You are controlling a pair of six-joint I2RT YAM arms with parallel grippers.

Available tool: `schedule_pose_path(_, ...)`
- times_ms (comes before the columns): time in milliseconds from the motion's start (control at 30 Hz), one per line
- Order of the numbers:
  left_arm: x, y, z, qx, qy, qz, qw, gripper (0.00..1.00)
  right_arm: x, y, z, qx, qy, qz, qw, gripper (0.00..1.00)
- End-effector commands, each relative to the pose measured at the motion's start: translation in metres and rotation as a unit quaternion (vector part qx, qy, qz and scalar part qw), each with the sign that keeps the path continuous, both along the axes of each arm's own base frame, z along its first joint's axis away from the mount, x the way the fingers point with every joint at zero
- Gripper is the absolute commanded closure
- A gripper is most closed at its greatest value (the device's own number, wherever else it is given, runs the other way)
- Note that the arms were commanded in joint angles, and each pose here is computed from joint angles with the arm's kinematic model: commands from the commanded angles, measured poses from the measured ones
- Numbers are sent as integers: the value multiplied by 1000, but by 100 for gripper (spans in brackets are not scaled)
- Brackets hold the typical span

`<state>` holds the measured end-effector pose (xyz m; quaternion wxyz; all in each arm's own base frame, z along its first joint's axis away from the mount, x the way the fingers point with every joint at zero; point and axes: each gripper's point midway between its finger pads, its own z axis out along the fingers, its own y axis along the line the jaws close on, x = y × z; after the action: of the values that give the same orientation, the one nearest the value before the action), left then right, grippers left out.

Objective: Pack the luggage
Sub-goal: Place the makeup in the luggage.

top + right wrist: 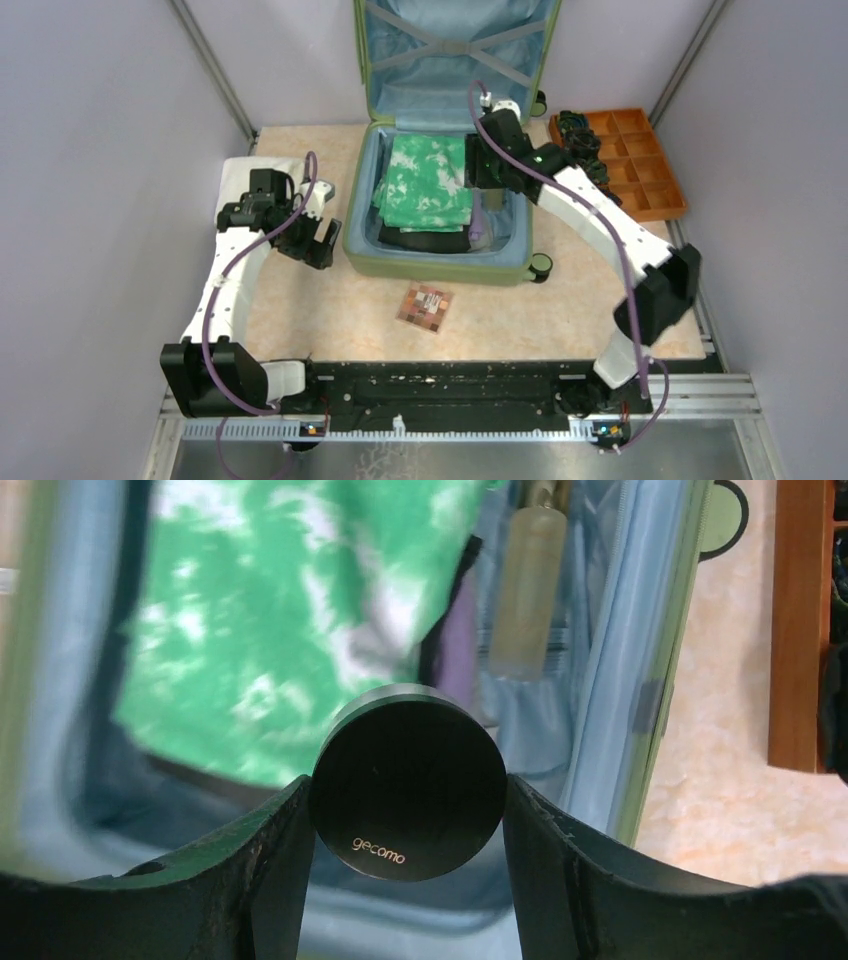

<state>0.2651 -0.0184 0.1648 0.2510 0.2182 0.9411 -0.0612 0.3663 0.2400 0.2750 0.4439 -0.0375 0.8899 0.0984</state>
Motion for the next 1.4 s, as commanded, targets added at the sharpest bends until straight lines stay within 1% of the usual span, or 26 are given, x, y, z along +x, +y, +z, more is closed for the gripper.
schedule_pose_path(0,2,1,3,1,-13,-5,1000,1,42,-7,-60,-59,66,-6,996,91)
schedule_pose_path(100,2,2,2,6,-13,-4,1000,1,54,-8,-89,-69,99,-20,992,95)
schedule_pose_path(367,4,6,-7,16,-10,-10,1000,1,33,-21,-164,-88,158,-37,983,96)
schedule_pose_path(533,7,4,-6,11,-13,-14,1000,1,34,-40,-201,-91,186,-63,976,96)
schedule_pose_path(633,7,3,-5,10,-13,-15,1000,1,45,-47,-211,-97,187,-76,975,94)
schedule_pose_path(767,7,3,-6,9,-11,-14,1000,1,62,-45,-214,-96,175,-81,976,89)
schedule_pose_path(833,7,4,-6,11,-12,-13,1000,1,70,-45,-218,-97,178,-86,975,82)
schedule_pose_path(867,7,4,-5,11,-12,-12,1000,1,73,-46,-220,-98,180,-89,975,76)
schedule_pose_path(1000,8,6,0,17,-18,-11,1000,1,86,-46,-213,-93,169,-96,977,47)
schedule_pose_path(1133,6,7,3,18,-18,-13,1000,1,85,-34,-179,-73,135,-89,984,22)
schedule_pose_path(1200,5,6,4,17,-20,-14,1000,1,76,-27,-150,-63,105,-83,989,13)
schedule_pose_path(1233,4,6,4,16,-20,-15,1000,1,70,-23,-138,-62,93,-80,990,7)
schedule_pose_path(1267,4,5,4,15,-19,-15,1000,1,63,-21,-126,-62,82,-80,991,2)
schedule_pose_path(1367,1,5,6,15,-18,-18,1000,1,35,-14,-90,-53,45,-72,995,1)
